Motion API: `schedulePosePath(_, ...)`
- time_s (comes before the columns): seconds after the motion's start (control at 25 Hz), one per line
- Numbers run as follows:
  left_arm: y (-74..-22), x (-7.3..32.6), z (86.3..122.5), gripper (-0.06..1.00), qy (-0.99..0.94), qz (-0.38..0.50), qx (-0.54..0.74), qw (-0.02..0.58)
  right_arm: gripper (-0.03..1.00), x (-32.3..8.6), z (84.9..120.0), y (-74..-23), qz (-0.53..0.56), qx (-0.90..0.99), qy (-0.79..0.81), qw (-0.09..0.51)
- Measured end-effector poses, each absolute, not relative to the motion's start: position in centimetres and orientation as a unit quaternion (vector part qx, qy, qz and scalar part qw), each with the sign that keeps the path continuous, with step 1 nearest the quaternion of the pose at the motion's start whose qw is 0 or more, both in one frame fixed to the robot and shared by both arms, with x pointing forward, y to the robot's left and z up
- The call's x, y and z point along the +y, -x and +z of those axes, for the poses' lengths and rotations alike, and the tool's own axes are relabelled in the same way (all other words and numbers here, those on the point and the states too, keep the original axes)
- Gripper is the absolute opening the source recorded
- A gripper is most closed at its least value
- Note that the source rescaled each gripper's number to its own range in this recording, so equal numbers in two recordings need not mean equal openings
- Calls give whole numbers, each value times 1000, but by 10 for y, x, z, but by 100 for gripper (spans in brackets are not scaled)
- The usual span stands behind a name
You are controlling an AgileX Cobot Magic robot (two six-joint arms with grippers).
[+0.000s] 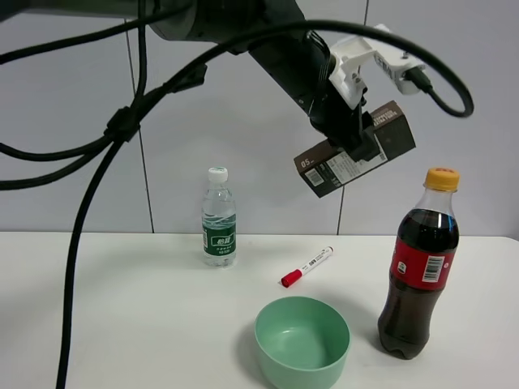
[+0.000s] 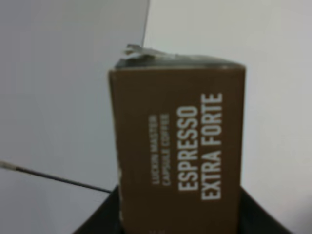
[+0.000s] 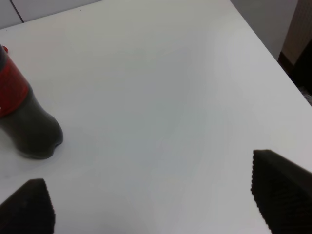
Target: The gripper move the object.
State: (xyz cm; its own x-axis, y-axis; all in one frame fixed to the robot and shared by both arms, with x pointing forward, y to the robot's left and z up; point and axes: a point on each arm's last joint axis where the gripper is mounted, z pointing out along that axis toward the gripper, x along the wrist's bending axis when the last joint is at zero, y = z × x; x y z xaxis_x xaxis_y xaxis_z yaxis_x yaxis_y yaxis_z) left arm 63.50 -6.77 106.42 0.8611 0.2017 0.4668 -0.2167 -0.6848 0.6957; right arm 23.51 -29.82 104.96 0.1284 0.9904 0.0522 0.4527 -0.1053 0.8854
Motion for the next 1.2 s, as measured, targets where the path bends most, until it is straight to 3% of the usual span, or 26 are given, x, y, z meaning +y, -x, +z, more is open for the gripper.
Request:
schedulePosePath(0.4, -638, -71, 1045, 0, -889, 253, -41, 380, 100, -298, 1050, -235, 359, 554, -651, 375)
schedulePosePath(0.68, -640, -45, 1031, 0, -931, 171, -50, 319, 100, -298, 1050, -235, 359, 554, -651, 375)
schedulePosePath(1.2, -648, -23, 1018, 0, -956, 145, -36, 252, 100, -298, 1050, -235, 359, 554, -651, 375)
